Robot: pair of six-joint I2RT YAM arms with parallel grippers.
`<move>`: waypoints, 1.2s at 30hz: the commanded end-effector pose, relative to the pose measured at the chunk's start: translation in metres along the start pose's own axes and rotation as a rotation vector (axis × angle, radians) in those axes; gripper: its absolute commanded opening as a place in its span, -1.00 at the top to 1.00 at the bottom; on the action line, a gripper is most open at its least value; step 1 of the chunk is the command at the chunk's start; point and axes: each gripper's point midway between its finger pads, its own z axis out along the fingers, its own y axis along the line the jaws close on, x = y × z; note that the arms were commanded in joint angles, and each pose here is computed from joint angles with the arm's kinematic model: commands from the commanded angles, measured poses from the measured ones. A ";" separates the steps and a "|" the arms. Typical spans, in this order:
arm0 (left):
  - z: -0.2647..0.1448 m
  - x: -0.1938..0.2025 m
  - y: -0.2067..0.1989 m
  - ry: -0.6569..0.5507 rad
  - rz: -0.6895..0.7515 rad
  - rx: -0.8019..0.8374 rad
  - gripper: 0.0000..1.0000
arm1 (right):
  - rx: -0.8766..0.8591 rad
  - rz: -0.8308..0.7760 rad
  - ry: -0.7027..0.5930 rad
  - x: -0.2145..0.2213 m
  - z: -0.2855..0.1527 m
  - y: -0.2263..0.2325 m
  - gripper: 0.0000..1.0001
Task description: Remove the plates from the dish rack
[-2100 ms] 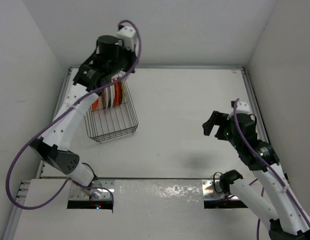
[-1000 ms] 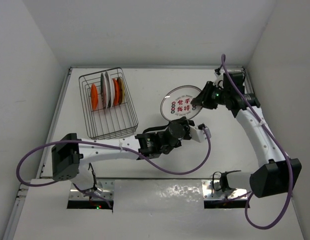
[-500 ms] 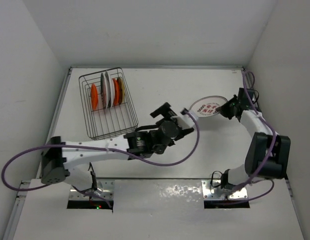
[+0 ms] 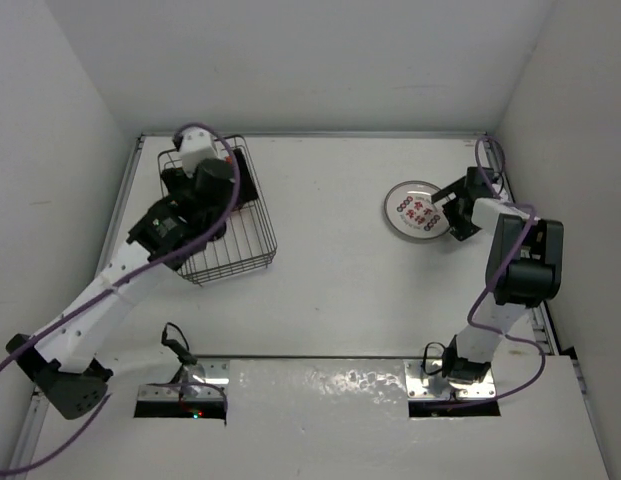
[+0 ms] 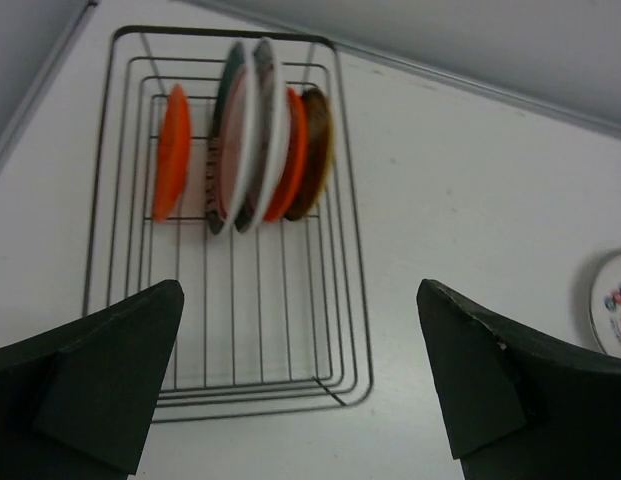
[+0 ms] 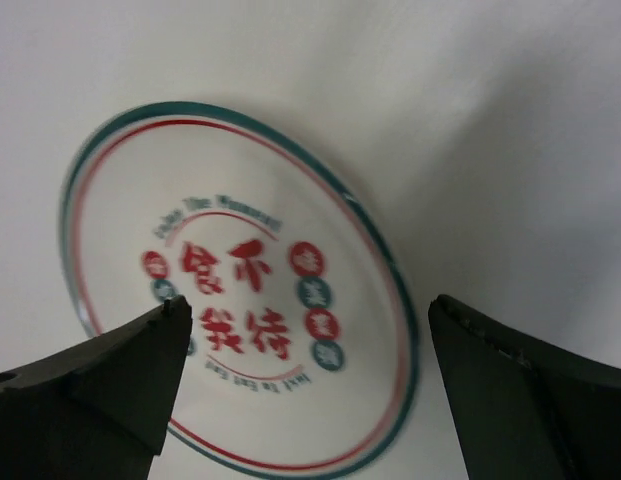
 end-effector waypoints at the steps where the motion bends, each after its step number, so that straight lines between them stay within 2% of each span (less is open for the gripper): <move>1: 0.030 -0.022 0.017 0.052 -0.126 -0.016 -1.00 | 0.323 -0.082 -0.004 0.003 -0.031 -0.058 -0.98; 4: 0.081 -0.020 0.015 0.130 -0.080 -0.031 -1.00 | 0.397 -0.144 0.020 0.012 -0.062 -0.078 -0.98; 6: 0.098 -0.033 0.020 0.124 -0.079 -0.047 -0.99 | 0.378 -0.173 -0.032 0.014 -0.089 -0.087 -0.98; 8: 0.128 -0.036 0.039 0.153 -0.107 -0.086 -0.96 | 0.255 -0.251 -0.076 0.021 -0.101 -0.071 -0.98; 9: 0.147 -0.032 0.056 0.181 -0.125 -0.123 -0.87 | 0.140 -0.313 -0.044 0.046 -0.115 -0.062 -0.98; 10: 0.155 -0.032 0.059 0.193 -0.130 -0.117 -0.84 | 0.017 -0.369 -0.046 0.056 -0.120 -0.042 -0.98; 11: 0.161 -0.040 0.062 0.182 -0.136 -0.116 -0.82 | -0.048 -0.462 0.007 0.081 -0.123 -0.046 -0.98; 12: 0.175 -0.034 0.068 0.206 -0.128 -0.124 -0.77 | -0.186 -0.533 0.045 0.109 -0.141 -0.025 -0.98; 15: 0.194 -0.037 0.065 0.230 -0.091 -0.087 -0.62 | -0.278 -0.646 0.086 0.145 -0.155 -0.030 -0.97; 21: 0.218 -0.027 0.059 0.275 -0.101 -0.028 -0.41 | -0.278 -0.742 0.136 0.165 -0.160 -0.054 -0.96; 24: 0.227 -0.013 0.066 0.303 -0.118 -0.041 -0.15 | -0.271 -0.767 0.142 0.165 -0.162 -0.057 -0.96; 27: 0.229 -0.009 0.072 0.303 -0.128 -0.063 -0.01 | -0.276 -0.780 0.135 0.163 -0.166 -0.056 -0.96; 36: 0.228 0.001 0.078 0.300 -0.176 -0.017 0.04 | -0.280 -0.780 0.120 0.158 -0.172 -0.051 -0.95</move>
